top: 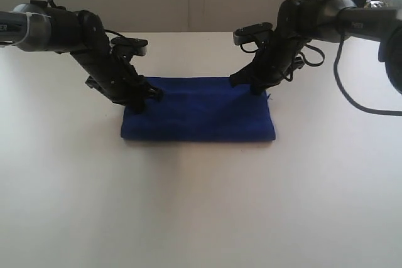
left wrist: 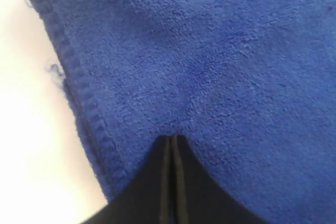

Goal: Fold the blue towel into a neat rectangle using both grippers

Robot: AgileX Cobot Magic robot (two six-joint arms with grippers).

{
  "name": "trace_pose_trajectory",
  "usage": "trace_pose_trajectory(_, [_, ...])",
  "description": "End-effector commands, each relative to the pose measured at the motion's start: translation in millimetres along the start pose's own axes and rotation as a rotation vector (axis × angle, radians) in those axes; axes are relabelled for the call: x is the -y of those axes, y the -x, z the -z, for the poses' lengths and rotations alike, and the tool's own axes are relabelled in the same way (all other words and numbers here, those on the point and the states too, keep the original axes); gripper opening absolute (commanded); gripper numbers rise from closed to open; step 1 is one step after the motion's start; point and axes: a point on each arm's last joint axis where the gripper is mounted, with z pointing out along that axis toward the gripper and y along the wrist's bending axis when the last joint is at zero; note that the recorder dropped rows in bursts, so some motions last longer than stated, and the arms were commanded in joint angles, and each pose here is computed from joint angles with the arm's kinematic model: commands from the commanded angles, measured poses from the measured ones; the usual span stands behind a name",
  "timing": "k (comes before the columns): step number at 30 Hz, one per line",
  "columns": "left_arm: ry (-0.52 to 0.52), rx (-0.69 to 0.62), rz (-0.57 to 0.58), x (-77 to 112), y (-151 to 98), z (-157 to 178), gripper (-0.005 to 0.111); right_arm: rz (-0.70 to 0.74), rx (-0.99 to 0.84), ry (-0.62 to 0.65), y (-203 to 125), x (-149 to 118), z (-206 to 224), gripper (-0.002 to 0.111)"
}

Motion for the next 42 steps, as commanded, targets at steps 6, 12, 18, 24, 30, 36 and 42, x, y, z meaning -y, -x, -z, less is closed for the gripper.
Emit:
trace_pose_trajectory(6, [0.022, -0.035, -0.056, -1.0, 5.3, 11.5, 0.0, 0.023, 0.051, -0.04, 8.5, 4.8, 40.8, 0.0])
trace_pose_trajectory(12, [0.015, -0.006, -0.064, 5.6, 12.6, 42.3, 0.0, 0.019, 0.049, -0.027, 10.1, 1.3, 69.8, 0.0])
trace_pose_trajectory(18, [0.013, -0.048, -0.068, 9.6, 8.9, 65.2, 0.0, -0.034, -0.029, 0.072, 3.0, -8.5, 80.2, 0.0])
trace_pose_trajectory(24, [0.059, -0.102, 0.049, -6.0, 1.1, 67.5, 0.0, -0.076, -0.098, 0.091, -19.4, -13.0, 78.6, 0.0])
trace_pose_trajectory(30, [0.074, -0.139, 0.113, -12.1, -16.9, 50.9, 0.0, -0.111, -0.088, 0.067, -41.6, -13.9, 70.4, 0.0])
trace_pose_trajectory(36, [0.078, -0.16, 0.132, -13.7, -30.6, 38.7, 0.0, -0.127, -0.094, 0.054, -56.5, -13.8, 54.3, 0.0])
trace_pose_trajectory(42, [0.053, -0.137, 0.168, -11.5, -29.7, 37.1, 0.0, -0.151, -0.119, 0.054, -63.7, -13.9, 42.7, 0.0])
